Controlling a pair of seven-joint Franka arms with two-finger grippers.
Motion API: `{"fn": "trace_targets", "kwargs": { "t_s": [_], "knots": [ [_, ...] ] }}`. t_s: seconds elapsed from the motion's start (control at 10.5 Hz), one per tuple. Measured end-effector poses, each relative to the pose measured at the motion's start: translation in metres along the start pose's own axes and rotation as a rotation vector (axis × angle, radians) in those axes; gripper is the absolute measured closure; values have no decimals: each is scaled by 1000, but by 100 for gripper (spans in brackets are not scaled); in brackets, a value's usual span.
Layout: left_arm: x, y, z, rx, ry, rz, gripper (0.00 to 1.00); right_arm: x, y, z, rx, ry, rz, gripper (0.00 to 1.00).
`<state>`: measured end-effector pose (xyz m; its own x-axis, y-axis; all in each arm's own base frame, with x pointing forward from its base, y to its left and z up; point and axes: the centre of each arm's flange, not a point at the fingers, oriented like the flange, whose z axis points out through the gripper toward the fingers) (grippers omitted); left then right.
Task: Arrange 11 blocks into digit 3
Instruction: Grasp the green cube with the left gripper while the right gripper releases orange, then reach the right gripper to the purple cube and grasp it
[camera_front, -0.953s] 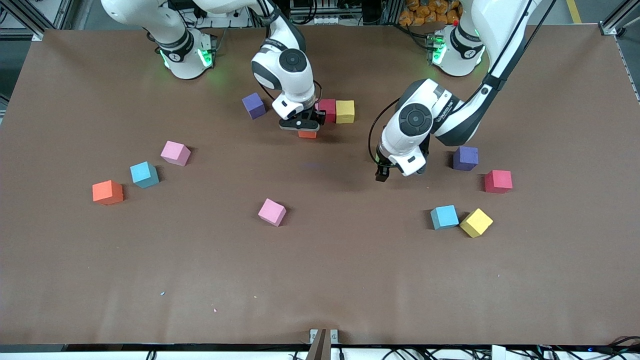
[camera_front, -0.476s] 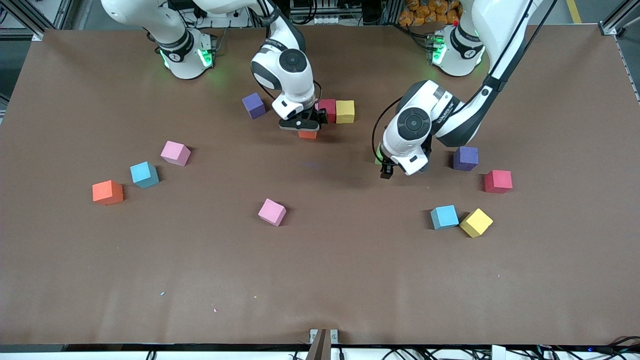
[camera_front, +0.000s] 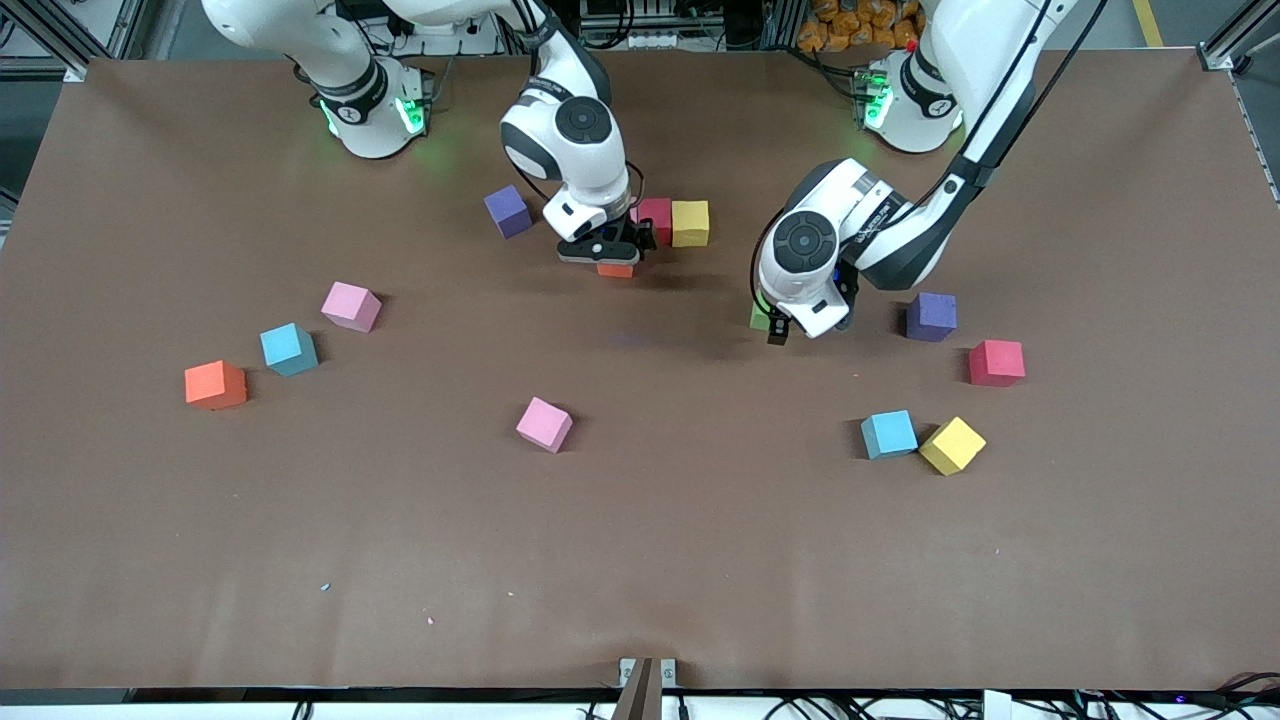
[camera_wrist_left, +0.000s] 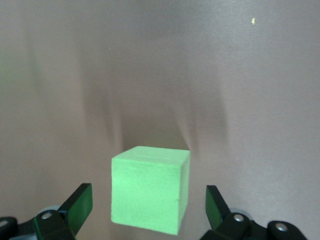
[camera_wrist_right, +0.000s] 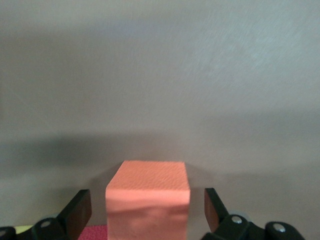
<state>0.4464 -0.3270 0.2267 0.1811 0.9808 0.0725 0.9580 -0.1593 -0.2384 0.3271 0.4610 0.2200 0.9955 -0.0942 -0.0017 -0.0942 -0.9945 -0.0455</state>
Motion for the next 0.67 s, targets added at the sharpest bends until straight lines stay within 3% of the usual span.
{"fn": "trace_targets", "kwargs": {
  "t_s": [0.48,0.67],
  "knots": [
    [-12,-14,16,-4,-2,31,0,52,32,-49,-56,-24,-125,0],
    [-15,-19,23,-12,0,47,0,52,47,-43,-84,-51,-198,0]
  ]
}}
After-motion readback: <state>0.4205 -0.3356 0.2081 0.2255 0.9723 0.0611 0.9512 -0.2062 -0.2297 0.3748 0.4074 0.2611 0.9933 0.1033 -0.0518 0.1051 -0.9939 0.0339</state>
